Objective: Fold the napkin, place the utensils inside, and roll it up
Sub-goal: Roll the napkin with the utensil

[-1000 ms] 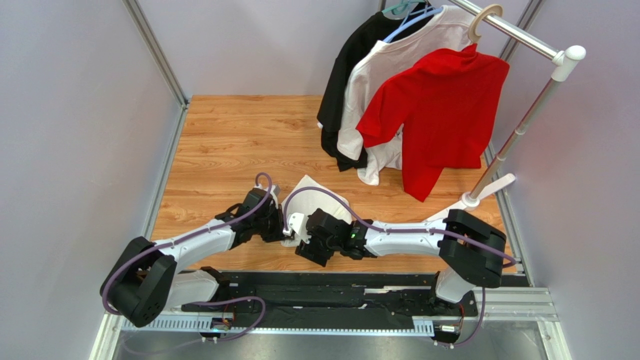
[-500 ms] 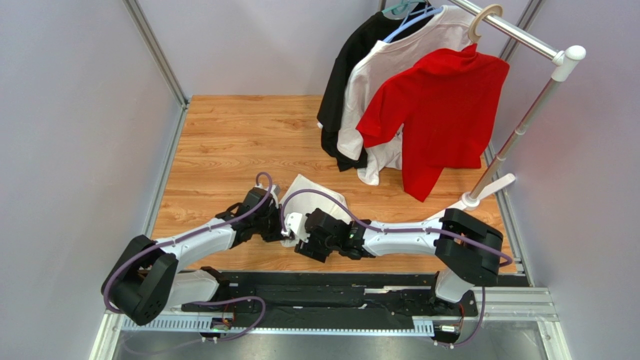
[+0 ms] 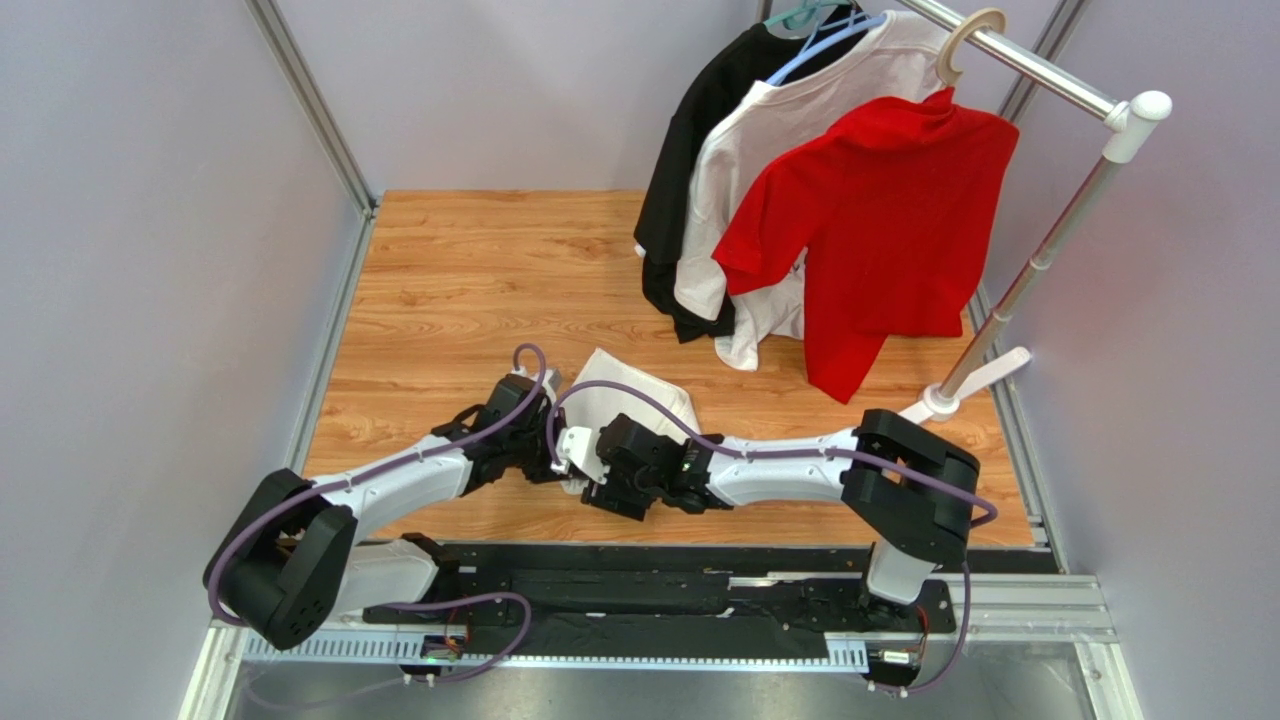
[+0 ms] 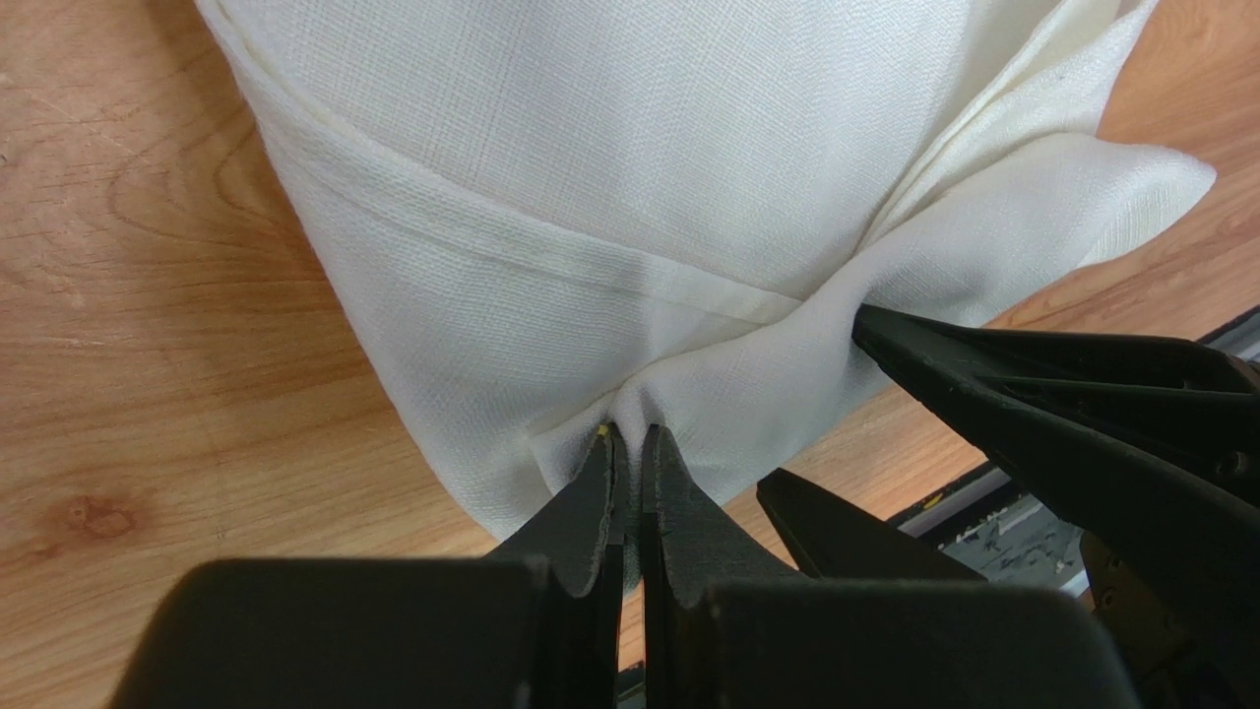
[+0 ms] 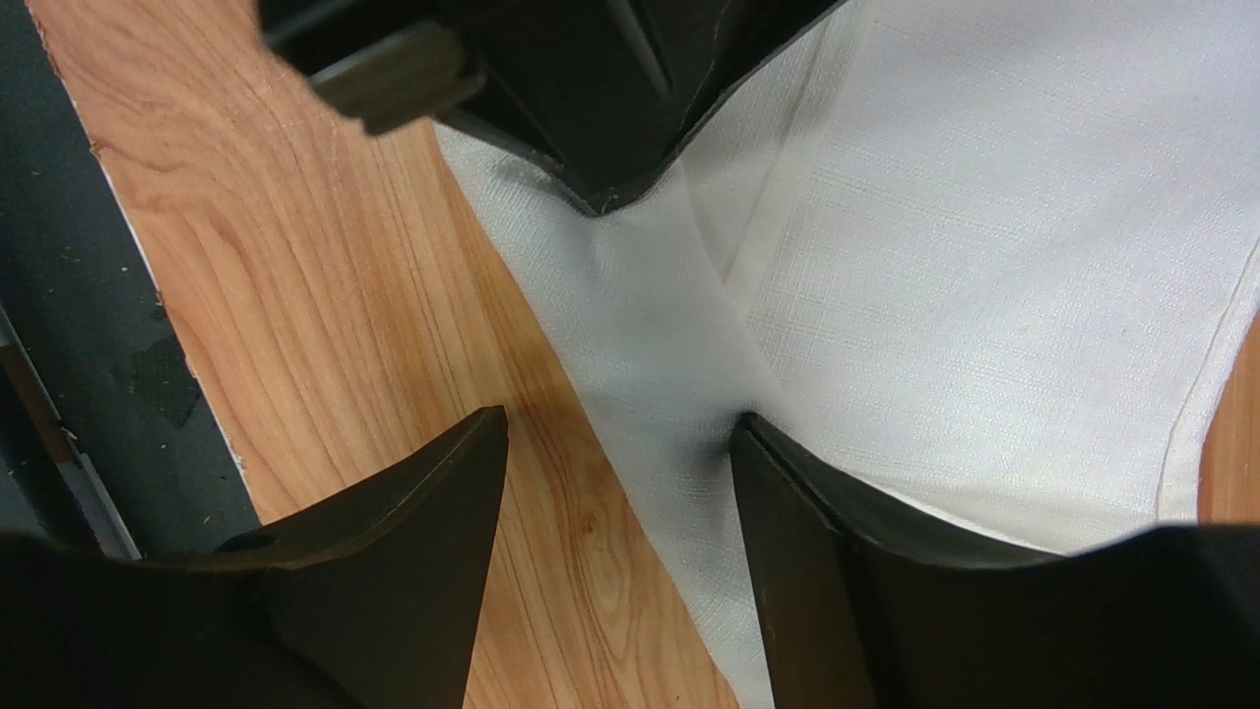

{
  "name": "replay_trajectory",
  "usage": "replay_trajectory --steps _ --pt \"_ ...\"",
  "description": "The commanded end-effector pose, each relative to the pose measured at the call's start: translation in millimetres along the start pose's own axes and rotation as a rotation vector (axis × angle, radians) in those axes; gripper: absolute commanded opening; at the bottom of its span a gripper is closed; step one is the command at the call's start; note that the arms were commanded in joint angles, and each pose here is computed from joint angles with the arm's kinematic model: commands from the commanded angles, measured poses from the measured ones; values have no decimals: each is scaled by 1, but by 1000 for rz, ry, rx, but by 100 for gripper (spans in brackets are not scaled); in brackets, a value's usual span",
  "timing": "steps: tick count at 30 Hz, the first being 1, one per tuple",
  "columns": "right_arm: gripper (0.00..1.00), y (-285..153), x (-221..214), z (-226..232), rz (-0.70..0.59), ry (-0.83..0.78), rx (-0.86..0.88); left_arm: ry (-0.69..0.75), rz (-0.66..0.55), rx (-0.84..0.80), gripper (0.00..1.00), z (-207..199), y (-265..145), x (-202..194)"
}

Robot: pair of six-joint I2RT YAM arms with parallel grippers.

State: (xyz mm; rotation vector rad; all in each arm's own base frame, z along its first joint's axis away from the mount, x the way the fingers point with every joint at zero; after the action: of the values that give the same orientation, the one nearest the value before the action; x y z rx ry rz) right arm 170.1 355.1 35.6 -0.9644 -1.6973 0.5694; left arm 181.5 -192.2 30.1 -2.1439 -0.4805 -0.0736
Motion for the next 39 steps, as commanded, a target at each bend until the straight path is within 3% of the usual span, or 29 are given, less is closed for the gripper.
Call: replay_trajectory --steps 1,9,12,13,16,24,30,39 --pt "61 9 2 -3 2 7 39 15 90 151 0 40 -1 -25" --pt "42 19 -28 24 133 89 216 44 56 110 0 30 -8 -19" --pt "32 18 -37 36 176 130 258 55 6 98 11 23 -17 -9" --pt "31 18 -40 38 186 144 264 51 -2 108 23 23 -20 -8" --pt "25 16 -48 49 223 188 301 36 -63 133 44 24 -32 0" --pt "18 2 -65 71 300 282 368 -22 -153 168 64 38 -54 1" --pt "13 -6 -52 76 298 312 433 -51 -176 97 71 26 -59 2" --pt "10 -10 -40 84 318 377 545 -87 -164 72 73 30 -50 -5"
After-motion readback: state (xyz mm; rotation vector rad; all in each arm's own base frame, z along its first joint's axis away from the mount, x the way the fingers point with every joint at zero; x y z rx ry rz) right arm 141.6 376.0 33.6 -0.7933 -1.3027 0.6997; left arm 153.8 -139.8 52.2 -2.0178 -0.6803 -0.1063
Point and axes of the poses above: each gripper's point midway between its finger pads, its own y axis out along the fingers, its own z axis along the line the jaws close on, x = y × z, the point moved 1 cm from there along -y, back along the fingers, and after that the axes turned 12 degrees about -y, right-handed, at the moved point
